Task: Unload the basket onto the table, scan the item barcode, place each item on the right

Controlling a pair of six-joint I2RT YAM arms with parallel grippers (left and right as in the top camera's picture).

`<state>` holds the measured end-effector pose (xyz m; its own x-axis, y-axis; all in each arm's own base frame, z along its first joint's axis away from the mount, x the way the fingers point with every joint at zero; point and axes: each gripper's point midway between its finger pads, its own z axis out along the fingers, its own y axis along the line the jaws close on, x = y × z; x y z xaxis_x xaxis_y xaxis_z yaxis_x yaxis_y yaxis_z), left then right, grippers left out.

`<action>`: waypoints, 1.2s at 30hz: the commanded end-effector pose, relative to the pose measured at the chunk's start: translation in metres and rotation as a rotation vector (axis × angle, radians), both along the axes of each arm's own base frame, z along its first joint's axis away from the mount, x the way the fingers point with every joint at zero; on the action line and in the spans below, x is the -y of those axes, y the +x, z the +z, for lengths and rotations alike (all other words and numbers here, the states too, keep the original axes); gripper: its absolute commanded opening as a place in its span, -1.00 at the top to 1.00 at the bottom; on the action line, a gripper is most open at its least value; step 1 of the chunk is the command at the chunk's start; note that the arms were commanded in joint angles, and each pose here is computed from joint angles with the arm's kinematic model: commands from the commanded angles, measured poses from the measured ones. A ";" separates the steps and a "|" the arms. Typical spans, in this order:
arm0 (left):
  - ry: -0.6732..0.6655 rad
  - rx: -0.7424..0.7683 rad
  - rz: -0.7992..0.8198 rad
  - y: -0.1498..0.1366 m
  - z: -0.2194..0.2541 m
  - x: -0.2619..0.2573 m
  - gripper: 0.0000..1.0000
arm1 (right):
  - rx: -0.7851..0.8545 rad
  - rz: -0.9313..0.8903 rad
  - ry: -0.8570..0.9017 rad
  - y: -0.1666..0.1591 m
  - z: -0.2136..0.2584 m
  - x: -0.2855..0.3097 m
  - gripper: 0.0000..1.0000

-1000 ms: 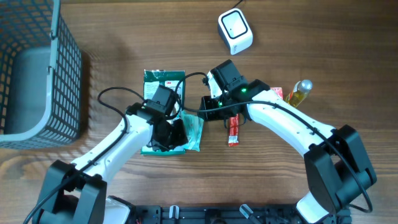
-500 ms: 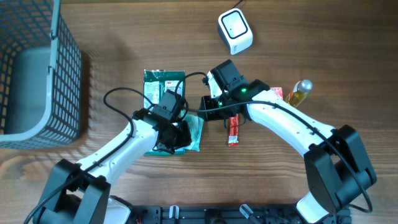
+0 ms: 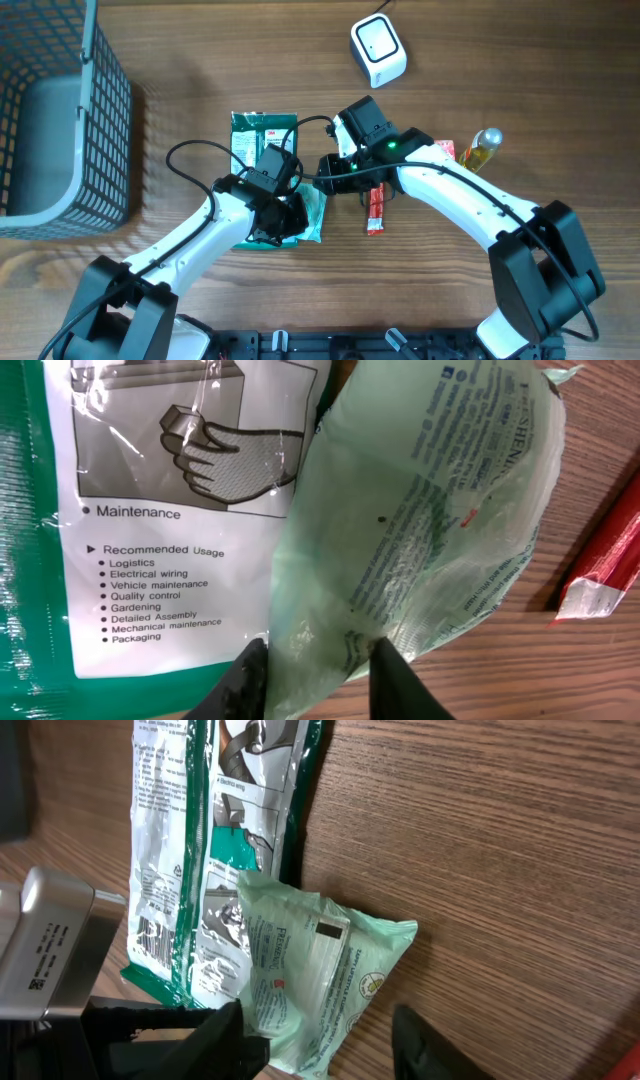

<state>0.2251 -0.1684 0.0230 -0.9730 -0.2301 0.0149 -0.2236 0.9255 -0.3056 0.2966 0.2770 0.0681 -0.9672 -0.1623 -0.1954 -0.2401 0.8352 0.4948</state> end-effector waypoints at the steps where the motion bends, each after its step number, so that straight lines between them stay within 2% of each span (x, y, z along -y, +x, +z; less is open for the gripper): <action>1: 0.031 0.001 0.008 0.000 -0.007 -0.005 0.92 | -0.027 0.004 -0.008 -0.004 -0.010 0.000 -0.20; 2: 0.039 0.008 0.010 0.001 -0.007 -0.006 0.92 | -0.025 -0.011 -0.019 -0.002 -0.011 0.002 -0.30; 5: 0.069 0.024 0.017 0.004 -0.008 -0.011 0.92 | -0.029 -0.102 -0.061 0.005 -0.014 0.010 -0.30; 10: 0.060 0.040 0.018 0.008 -0.007 -0.009 0.92 | -0.031 -0.101 -0.059 0.005 -0.014 0.010 -0.29; 13: 0.042 0.070 0.019 0.015 -0.005 -0.005 0.92 | -0.032 -0.101 -0.059 0.005 -0.014 0.010 -0.12; 14: 0.040 0.074 0.019 0.016 -0.005 -0.004 0.92 | -0.032 -0.102 -0.059 0.005 -0.014 0.011 0.00; 15: 0.038 0.075 0.018 0.016 -0.005 -0.004 0.92 | -0.034 -0.103 -0.060 0.005 -0.014 0.012 0.23; 16: 0.031 0.071 0.015 0.015 -0.005 -0.003 0.92 | -0.037 -0.101 -0.054 0.004 -0.012 0.012 0.32; 25: -0.069 0.095 -0.118 0.008 0.002 0.029 0.92 | -0.016 0.026 0.109 -0.005 0.029 0.004 0.35; 30: -0.035 0.113 -0.124 0.007 0.001 0.030 0.92 | -0.039 0.009 0.090 -0.007 0.026 0.009 0.87; 36: -0.015 0.124 -0.118 0.010 0.000 0.026 0.92 | -0.031 0.002 0.095 -0.004 0.026 0.010 0.91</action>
<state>0.2368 -0.1997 0.0296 -0.9869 -0.1239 -0.1033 -0.0778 0.9267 -0.3678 0.2936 0.2663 0.0872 -0.9776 -0.1374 -0.1595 -0.2044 0.8014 0.5622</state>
